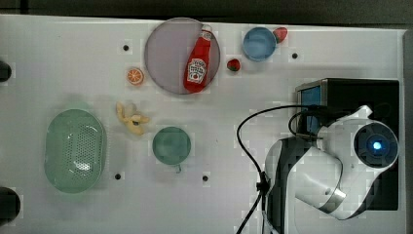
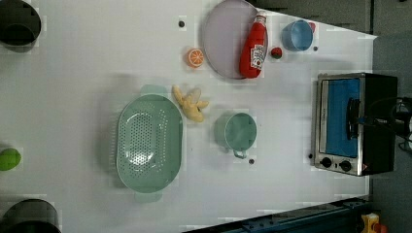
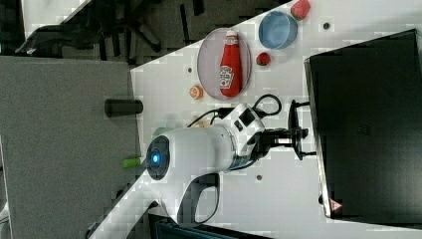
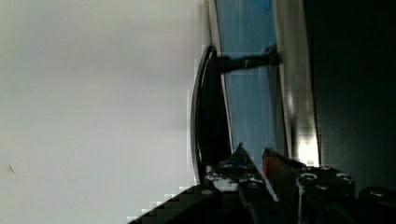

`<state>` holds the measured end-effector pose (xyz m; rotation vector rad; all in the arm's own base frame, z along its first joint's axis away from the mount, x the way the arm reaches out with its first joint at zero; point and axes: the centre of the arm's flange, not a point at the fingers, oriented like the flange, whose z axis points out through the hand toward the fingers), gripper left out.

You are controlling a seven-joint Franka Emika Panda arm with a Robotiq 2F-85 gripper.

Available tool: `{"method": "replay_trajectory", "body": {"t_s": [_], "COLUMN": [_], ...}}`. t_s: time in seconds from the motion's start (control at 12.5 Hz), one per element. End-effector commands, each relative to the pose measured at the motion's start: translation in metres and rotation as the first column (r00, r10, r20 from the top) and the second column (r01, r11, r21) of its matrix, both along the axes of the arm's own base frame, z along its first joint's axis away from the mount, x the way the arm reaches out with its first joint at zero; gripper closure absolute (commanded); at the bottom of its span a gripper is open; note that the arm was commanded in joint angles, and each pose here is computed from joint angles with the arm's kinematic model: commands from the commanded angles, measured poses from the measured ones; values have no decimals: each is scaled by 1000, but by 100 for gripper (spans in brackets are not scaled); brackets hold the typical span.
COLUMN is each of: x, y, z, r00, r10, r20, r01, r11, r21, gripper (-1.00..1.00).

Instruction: Flap open oven.

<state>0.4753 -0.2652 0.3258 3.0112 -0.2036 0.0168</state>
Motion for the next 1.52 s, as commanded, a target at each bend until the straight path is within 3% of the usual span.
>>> {"method": "replay_trajectory", "body": {"t_s": [0.08, 0.4, 1.04, 1.52], "x": [2, 12, 22, 22], "y": [11, 52, 144, 208], "z": [-14, -26, -70, -139], "r00": [997, 992, 986, 992], "r10": [73, 110, 99, 44], "r20": [-19, -67, -133, -120], "r01": [-73, -114, -134, -92], "r11": [997, 992, 949, 898], "r21": [1, -53, -284, -430], "gripper": [65, 65, 65, 65]}}
